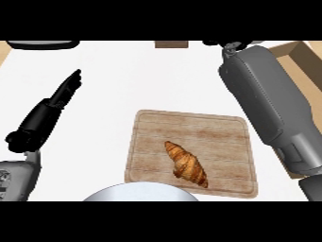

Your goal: Pick the pear from the cutting board and place it in the cardboard box

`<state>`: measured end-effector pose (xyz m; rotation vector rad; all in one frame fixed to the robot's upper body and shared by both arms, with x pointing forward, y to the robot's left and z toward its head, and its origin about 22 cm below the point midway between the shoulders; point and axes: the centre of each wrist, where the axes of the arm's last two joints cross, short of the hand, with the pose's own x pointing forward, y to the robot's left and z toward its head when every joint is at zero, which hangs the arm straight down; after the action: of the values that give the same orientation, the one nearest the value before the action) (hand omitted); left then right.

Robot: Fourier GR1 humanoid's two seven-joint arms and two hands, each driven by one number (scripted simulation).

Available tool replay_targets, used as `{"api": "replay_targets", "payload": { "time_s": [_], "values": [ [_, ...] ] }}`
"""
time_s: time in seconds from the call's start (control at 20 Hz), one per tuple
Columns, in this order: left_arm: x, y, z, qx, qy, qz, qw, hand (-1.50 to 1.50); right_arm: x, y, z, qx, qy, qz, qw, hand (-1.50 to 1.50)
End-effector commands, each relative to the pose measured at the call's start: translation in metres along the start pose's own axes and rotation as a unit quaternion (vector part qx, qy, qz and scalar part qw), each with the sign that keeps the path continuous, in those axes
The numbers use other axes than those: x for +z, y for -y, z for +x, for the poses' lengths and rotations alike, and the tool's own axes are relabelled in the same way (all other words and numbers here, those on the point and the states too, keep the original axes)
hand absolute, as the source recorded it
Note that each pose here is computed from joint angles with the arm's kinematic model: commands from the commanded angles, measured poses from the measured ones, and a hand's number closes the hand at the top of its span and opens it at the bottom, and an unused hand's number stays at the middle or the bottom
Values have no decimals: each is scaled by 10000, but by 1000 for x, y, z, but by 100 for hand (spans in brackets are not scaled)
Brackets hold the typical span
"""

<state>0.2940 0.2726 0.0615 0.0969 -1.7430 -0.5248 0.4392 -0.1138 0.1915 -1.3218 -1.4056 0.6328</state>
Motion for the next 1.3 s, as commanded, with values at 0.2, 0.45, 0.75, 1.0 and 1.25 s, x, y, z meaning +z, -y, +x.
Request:
{"api": "replay_targets", "payload": {
  "time_s": [0.2,0.45,0.75,1.0,1.25],
  "values": [
    [2,11,17,-23,-22,-11,10000,0,-33,37,-64,-189,-1272,-848,9881,150],
    [5,15,-1,-55,27,-19,10000,0,-43,47,-127,85,-1541,-844,9844,150],
    [1,5,8,8,17,36,10000,0,-52,46,-189,516,-2033,430,9768,150],
    [6,-5,0,7,99,-42,9999,0,-55,65,-239,449,-2190,1402,9646,150],
    [7,5,-9,-32,-69,-35,10000,0,-46,59,-270,716,-2298,2251,9441,150]
  ]
}}
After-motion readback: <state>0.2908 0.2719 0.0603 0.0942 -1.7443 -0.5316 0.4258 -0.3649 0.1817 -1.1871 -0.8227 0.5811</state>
